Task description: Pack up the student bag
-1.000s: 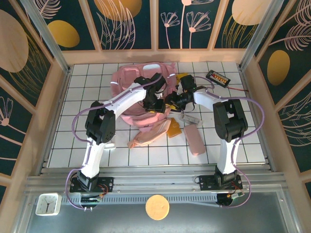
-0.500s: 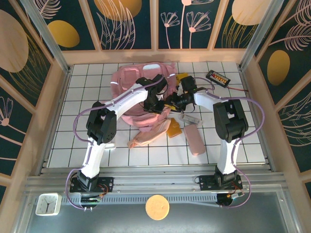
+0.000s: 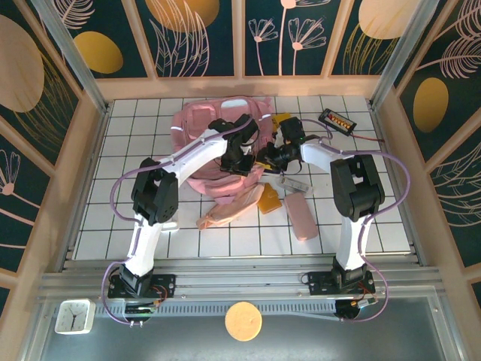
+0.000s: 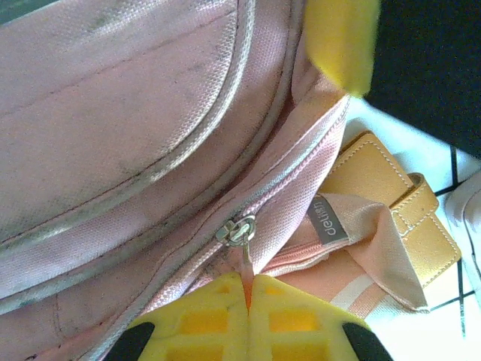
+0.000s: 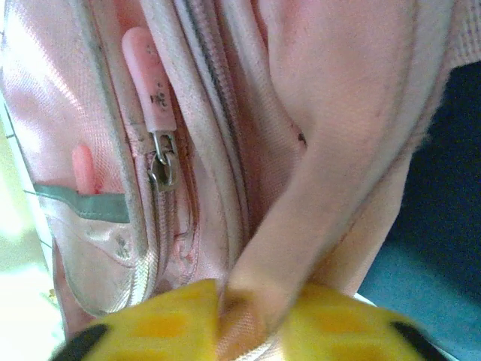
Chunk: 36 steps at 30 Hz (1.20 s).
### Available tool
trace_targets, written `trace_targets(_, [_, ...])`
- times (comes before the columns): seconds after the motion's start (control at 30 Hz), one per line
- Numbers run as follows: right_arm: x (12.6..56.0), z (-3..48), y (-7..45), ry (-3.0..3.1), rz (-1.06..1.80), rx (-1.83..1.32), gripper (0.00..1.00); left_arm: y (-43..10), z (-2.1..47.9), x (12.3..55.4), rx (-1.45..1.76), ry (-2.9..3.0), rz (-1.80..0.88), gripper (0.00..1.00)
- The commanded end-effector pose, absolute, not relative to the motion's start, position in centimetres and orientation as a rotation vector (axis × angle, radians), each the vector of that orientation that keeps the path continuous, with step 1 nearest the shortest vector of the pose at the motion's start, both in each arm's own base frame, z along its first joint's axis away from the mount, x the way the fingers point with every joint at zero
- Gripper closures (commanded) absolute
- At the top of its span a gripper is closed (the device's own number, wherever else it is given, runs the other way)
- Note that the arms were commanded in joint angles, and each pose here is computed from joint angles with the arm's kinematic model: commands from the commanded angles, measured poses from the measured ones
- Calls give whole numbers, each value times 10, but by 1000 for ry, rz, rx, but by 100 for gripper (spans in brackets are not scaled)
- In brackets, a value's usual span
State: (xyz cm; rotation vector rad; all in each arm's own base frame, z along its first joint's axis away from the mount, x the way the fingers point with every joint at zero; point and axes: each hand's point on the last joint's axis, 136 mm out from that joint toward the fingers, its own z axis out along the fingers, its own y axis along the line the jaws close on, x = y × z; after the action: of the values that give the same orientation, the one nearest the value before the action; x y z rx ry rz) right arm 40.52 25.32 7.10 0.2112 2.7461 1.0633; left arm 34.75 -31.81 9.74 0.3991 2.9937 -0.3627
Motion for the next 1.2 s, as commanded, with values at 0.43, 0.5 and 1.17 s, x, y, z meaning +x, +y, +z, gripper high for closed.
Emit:
trace_targets(0.43, [446, 98, 198, 2673, 923, 243, 100, -191, 82, 297, 172, 3074, -217, 100])
trace_targets(0.5, [449, 100, 195, 2669, 903, 232, 100, -170, 77, 295, 124, 3074, -176, 100])
trace_targets(1.17, [496, 191, 200, 2410, 1095, 89, 100, -24, 61, 325, -101, 2877, 421, 100])
